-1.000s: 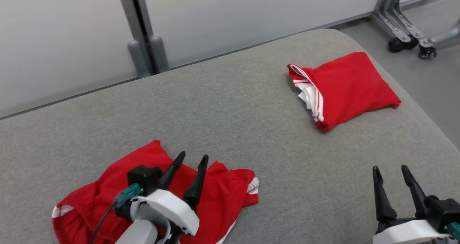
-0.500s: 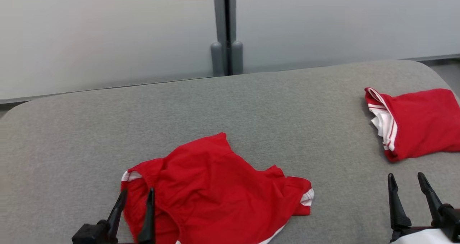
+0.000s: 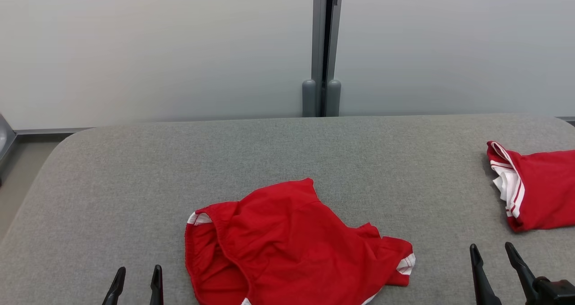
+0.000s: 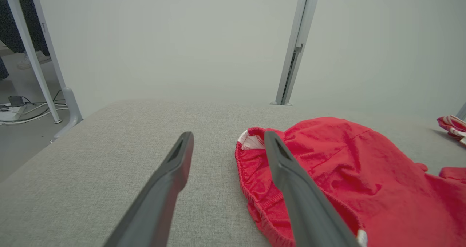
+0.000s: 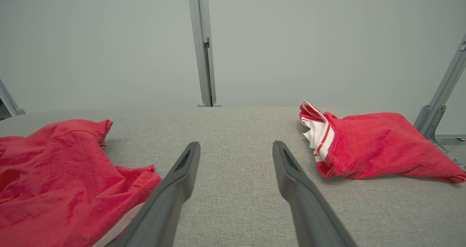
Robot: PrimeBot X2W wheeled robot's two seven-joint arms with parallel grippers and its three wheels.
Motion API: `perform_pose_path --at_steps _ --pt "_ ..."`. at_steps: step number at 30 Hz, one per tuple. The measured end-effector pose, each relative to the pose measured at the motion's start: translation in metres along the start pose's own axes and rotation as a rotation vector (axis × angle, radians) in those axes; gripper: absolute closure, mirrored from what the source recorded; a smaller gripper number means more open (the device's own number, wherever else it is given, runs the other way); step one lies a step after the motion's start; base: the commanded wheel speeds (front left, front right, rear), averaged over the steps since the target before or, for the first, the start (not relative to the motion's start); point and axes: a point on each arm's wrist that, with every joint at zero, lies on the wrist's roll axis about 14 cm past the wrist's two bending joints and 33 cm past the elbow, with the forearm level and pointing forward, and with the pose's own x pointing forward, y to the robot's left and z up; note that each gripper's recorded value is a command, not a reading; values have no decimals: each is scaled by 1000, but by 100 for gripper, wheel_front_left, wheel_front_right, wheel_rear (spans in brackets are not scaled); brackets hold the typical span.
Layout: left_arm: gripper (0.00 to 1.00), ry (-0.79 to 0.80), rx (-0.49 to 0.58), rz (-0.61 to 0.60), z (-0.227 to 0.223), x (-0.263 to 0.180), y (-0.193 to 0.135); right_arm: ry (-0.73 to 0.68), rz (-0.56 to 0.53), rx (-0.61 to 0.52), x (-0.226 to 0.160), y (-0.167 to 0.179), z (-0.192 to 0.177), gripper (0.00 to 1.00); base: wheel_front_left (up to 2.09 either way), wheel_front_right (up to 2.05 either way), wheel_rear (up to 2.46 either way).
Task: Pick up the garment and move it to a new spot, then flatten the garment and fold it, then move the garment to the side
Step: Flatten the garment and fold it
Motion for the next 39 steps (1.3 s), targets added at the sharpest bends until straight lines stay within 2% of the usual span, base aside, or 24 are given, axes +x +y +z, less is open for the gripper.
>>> perform_pose_path --at_steps 16,20,23,26,28,32,36,39 --pt "0 0 10 -54 -1 7 -13 18 7 20 -5 4 -6 0 0 0 0" --pt "0 15 -1 -63 -5 7 -16 19 28 28 -2 12 -7 0 0 0 0" --pt "0 37 -30 -123 -12 9 -35 39 80 25 2 26 -12 0 0 0 0" --pt "0 167 -47 -248 -35 1 -63 125 185 5 -2 45 -36 0 0 0 0" --pt "0 224 -46 -297 -39 -1 -69 188 253 -5 -5 55 -52 0 0 0 0" --pt "0 322 -31 -385 -41 -3 -82 243 313 -54 4 53 -62 0 0 0 0" --pt "0 464 -104 -459 -51 -21 -102 285 358 -67 11 59 -70 0 0 0 0" --pt "0 540 -97 -489 -54 -26 -102 327 429 -86 15 73 -79 0 0 0 0"
